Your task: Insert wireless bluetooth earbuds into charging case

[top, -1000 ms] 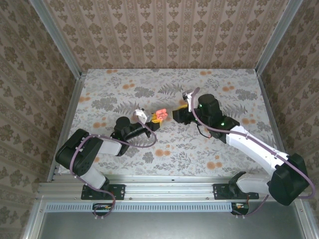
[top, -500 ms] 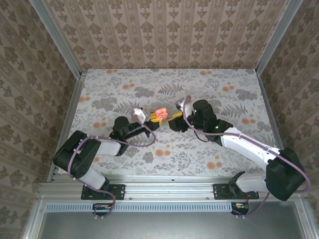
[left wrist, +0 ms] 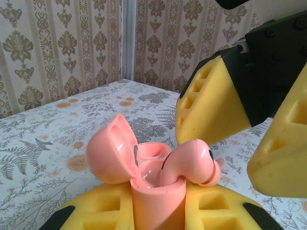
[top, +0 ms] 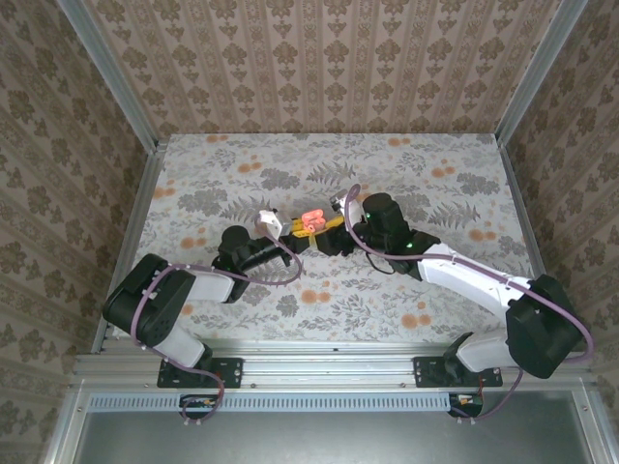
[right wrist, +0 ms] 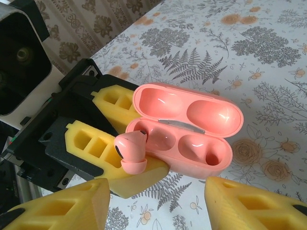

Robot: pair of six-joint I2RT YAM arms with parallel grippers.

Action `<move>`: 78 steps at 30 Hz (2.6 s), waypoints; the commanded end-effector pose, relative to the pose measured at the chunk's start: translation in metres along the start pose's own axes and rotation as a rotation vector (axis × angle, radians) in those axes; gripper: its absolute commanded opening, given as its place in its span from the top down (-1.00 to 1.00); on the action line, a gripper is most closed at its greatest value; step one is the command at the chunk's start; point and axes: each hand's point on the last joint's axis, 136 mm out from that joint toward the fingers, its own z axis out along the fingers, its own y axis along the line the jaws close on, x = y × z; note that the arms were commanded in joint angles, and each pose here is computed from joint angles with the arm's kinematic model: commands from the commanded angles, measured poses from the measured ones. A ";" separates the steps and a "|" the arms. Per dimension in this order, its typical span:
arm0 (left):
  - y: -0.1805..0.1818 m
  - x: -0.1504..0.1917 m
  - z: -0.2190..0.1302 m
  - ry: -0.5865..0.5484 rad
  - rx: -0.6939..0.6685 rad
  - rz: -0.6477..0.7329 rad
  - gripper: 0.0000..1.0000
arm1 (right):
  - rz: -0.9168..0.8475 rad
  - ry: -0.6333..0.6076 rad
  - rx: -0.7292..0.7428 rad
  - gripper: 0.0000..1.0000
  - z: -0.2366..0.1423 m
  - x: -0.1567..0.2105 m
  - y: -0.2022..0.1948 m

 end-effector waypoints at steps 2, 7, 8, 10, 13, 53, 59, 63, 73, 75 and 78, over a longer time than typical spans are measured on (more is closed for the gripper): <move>-0.002 -0.024 -0.001 -0.066 0.018 0.030 0.79 | 0.006 -0.049 0.018 -0.12 0.001 -0.020 0.001; -0.002 -0.024 -0.001 -0.066 0.018 0.026 0.79 | 0.017 -0.055 0.057 -0.12 0.002 -0.020 -0.007; -0.002 -0.024 -0.001 -0.066 0.018 0.027 0.79 | 0.018 -0.055 0.062 -0.12 0.002 -0.020 -0.008; -0.002 -0.025 0.000 -0.067 0.020 0.028 0.79 | 0.021 -0.057 0.068 -0.11 0.003 -0.020 -0.009; -0.003 -0.025 0.000 -0.068 0.021 0.026 0.79 | 0.027 -0.065 0.079 -0.11 0.003 -0.022 -0.011; -0.001 -0.027 -0.003 -0.071 0.002 0.026 0.79 | 0.045 -0.118 -0.001 -0.19 -0.026 -0.034 0.008; -0.001 -0.027 -0.003 -0.072 -0.001 0.028 0.79 | 0.174 -0.063 -0.090 -0.05 -0.024 -0.029 0.022; -0.001 -0.028 -0.003 -0.074 0.000 0.027 0.79 | 0.253 -0.056 -0.086 0.04 -0.018 -0.031 0.018; 0.000 -0.030 -0.003 -0.077 -0.004 0.034 0.80 | 0.329 -0.042 -0.116 0.17 -0.005 -0.028 0.016; 0.000 -0.030 -0.003 -0.079 -0.005 0.034 0.80 | 0.340 -0.048 -0.123 0.19 -0.003 -0.028 0.015; 0.000 -0.030 -0.002 -0.078 -0.004 0.035 0.80 | 0.347 -0.055 -0.124 0.21 0.000 -0.031 0.015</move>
